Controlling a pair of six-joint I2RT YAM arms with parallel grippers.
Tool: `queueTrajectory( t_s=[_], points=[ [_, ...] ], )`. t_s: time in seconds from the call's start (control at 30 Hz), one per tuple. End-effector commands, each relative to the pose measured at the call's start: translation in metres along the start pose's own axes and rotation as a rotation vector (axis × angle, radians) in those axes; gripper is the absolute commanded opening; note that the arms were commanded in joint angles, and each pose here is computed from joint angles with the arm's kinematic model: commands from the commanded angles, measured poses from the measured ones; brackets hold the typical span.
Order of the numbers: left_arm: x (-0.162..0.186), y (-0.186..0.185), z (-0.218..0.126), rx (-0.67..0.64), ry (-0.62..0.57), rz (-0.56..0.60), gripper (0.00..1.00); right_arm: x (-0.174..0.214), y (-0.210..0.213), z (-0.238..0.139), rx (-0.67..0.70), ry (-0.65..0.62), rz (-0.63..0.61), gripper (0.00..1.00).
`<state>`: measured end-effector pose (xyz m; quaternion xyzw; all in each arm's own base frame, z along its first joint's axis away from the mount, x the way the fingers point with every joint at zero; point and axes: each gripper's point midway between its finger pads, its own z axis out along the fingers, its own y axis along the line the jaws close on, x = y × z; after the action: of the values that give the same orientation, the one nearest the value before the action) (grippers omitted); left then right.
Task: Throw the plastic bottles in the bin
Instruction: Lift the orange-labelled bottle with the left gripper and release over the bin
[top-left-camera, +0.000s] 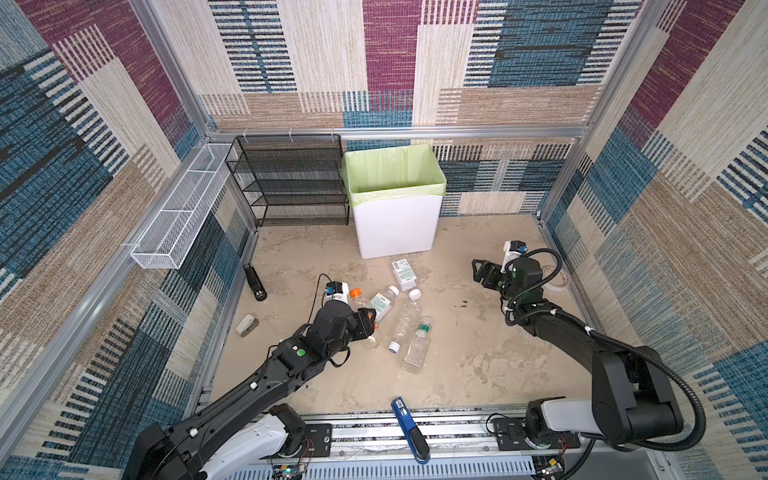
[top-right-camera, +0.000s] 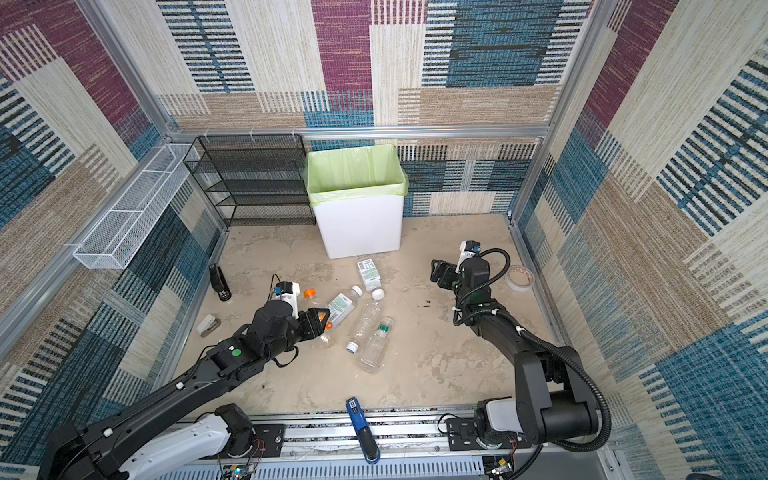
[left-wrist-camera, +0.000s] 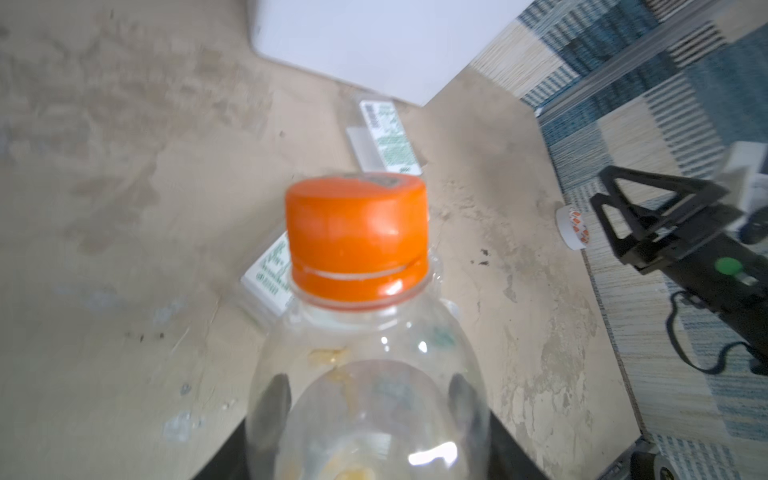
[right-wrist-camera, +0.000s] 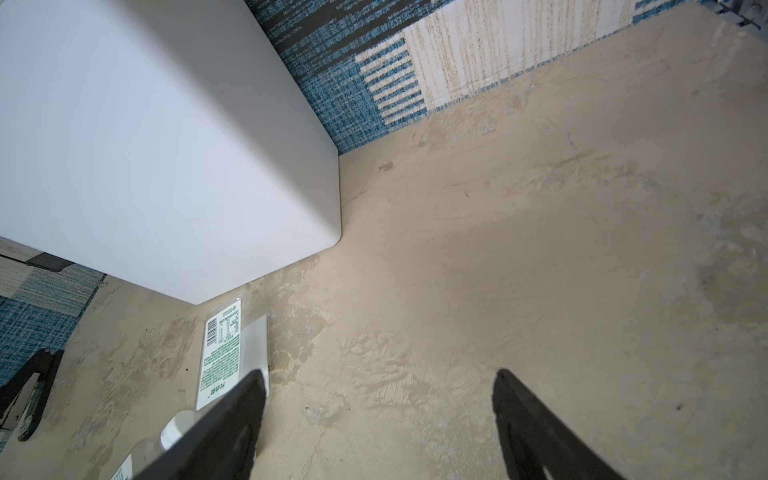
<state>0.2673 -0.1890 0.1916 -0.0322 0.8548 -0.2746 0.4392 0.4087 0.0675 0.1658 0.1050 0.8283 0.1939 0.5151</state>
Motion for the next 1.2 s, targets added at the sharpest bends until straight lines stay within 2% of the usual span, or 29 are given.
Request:
queueTrajectory(
  t_s=[0.0, 0.23, 0.43, 0.53, 0.7, 0.77, 0.83, 0.9, 1.0, 1.07, 1.1, 1.17],
  points=[
    [-0.058, -0.035, -0.015, 0.104, -0.275, 0.289, 0.59, -0.006, 0.0, -0.004, 0.014, -0.006, -0.018, 0.86],
    [-0.147, -0.116, -0.075, 0.294, -0.76, 0.612, 0.58, -0.02, 0.002, -0.015, 0.033, -0.044, -0.035, 0.85],
    [-0.195, -0.18, -0.134, 0.438, -1.105, 0.781, 0.55, -0.039, 0.009, -0.029, 0.017, -0.12, -0.018, 0.84],
    [-0.209, -0.207, -0.161, 0.514, -1.225, 0.841, 0.57, -0.046, 0.012, -0.033, 0.008, -0.142, -0.011, 0.84],
    [-0.226, -0.238, -0.2, 0.611, -1.362, 0.916, 0.57, -0.052, 0.013, -0.038, 0.011, -0.172, -0.012, 0.84],
    [-0.241, -0.248, -0.2, 0.596, -1.363, 0.918, 0.56, -0.053, 0.013, -0.039, 0.008, -0.182, -0.011, 0.83],
    [-0.265, -0.257, -0.183, 0.536, -1.315, 0.906, 0.56, -0.053, 0.014, -0.038, 0.002, -0.184, -0.009, 0.83],
    [-0.3, -0.259, -0.145, 0.465, -1.208, 0.854, 0.55, -0.052, 0.016, -0.036, -0.011, -0.179, -0.005, 0.83],
    [-0.364, -0.235, -0.055, 0.415, -0.927, 0.645, 0.55, -0.045, 0.019, -0.031, -0.046, -0.164, 0.016, 0.82],
    [-0.387, -0.22, 0.002, 0.371, -0.745, 0.58, 0.65, -0.039, 0.021, -0.029, -0.07, -0.148, 0.027, 0.82],
    [-0.386, -0.214, 0.024, 0.377, -0.67, 0.577, 0.7, -0.037, 0.023, -0.029, -0.08, -0.143, 0.028, 0.82],
    [-0.394, -0.216, 0.03, 0.392, -0.649, 0.57, 0.75, -0.031, 0.023, -0.032, -0.086, -0.134, 0.028, 0.81]
  ],
)
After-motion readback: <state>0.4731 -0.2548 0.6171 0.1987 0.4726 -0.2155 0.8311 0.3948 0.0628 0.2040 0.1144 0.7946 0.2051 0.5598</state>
